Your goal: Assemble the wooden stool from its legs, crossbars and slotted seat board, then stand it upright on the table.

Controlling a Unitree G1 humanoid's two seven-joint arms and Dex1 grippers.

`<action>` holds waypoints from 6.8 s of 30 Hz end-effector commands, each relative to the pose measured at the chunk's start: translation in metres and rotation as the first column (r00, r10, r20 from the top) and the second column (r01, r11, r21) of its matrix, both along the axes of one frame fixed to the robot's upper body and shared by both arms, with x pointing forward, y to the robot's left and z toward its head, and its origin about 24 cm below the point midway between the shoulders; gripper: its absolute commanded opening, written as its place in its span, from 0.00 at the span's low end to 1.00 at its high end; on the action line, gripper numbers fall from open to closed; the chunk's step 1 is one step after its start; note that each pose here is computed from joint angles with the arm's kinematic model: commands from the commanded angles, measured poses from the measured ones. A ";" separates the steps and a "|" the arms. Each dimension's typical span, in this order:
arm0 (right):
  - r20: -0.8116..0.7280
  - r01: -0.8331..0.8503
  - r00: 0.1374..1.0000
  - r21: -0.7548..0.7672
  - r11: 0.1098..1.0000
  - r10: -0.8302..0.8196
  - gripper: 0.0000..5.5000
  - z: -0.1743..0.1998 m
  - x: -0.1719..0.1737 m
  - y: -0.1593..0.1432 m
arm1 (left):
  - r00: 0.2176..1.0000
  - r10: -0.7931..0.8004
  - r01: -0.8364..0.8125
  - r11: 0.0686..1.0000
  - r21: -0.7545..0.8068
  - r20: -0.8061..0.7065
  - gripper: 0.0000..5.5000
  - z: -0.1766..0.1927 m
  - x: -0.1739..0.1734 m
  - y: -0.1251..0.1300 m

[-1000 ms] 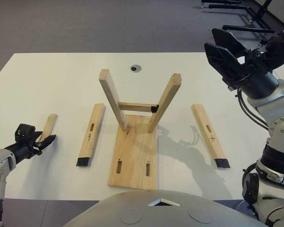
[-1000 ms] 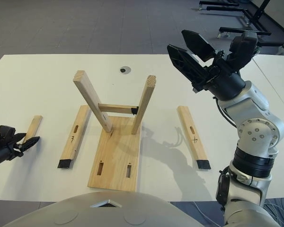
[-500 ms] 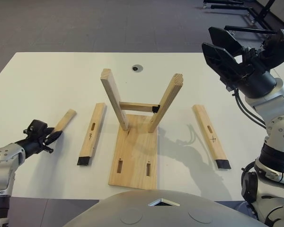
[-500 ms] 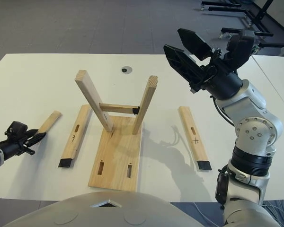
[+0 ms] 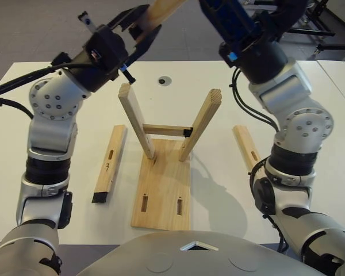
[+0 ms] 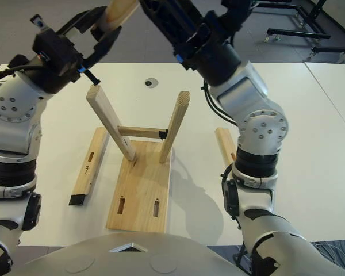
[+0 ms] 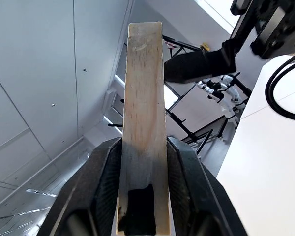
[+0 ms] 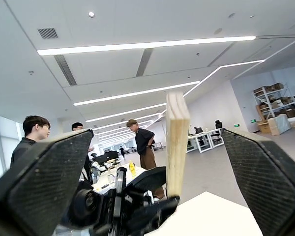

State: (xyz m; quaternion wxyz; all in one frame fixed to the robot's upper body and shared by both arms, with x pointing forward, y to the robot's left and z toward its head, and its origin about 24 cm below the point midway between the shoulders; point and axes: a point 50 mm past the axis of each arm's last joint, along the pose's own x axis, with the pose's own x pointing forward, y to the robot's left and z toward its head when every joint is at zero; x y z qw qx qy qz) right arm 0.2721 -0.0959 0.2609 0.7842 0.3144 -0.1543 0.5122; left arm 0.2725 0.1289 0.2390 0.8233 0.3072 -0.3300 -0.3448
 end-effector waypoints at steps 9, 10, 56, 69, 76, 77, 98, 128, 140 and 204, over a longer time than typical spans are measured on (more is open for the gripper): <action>0.040 0.042 0.998 0.024 0.999 -0.043 0.61 0.006 0.005 0.001 | 1.000 0.002 -0.002 1.000 -0.004 -0.027 0.23 -0.007 0.001 -0.008; 0.038 0.040 0.998 0.015 0.999 -0.041 0.58 0.004 0.006 0.001 | 1.000 0.004 -0.004 1.000 -0.005 -0.027 0.23 -0.007 0.001 -0.008; -0.148 0.406 0.667 -0.750 0.522 -0.731 0.07 -0.125 -0.054 -0.144 | 0.650 0.756 -0.735 0.601 -0.313 -0.075 0.48 -0.003 -0.076 0.116; -0.109 0.386 0.660 -0.799 0.460 -0.743 0.07 -0.133 -0.068 -0.159 | 0.777 0.559 -0.620 0.601 -0.503 -0.289 0.48 -0.021 -0.085 0.113; -0.128 0.345 0.646 -0.831 0.437 -0.752 0.07 -0.143 -0.084 -0.165 | 0.740 0.459 -0.672 0.532 -0.516 -0.492 0.48 -0.044 -0.087 0.121; -0.132 0.341 0.644 -0.832 0.438 -0.753 0.07 -0.145 -0.084 -0.165 | 0.736 0.458 -0.677 0.528 -0.513 -0.499 0.48 -0.045 -0.087 0.121; -0.198 0.363 0.563 -0.813 0.456 -0.802 0.07 -0.189 -0.088 -0.159 | 0.746 0.436 -0.660 0.584 -0.472 -0.504 0.48 -0.044 -0.069 0.121; -0.162 0.416 0.557 -0.794 0.443 -0.815 0.07 -0.212 -0.084 -0.165 | 0.761 0.441 -0.642 0.623 -0.448 -0.476 0.48 -0.042 -0.057 0.121; -0.220 0.325 0.526 -0.840 0.433 -0.822 0.07 -0.237 -0.121 -0.181 | 0.755 0.455 -0.648 0.624 -0.436 -0.471 0.48 -0.042 -0.059 0.122; 0.036 0.337 0.596 -0.918 0.209 -0.802 0.69 -0.177 -0.024 -0.208 | 0.759 0.473 -0.648 0.616 -0.448 -0.448 0.48 -0.045 -0.059 0.120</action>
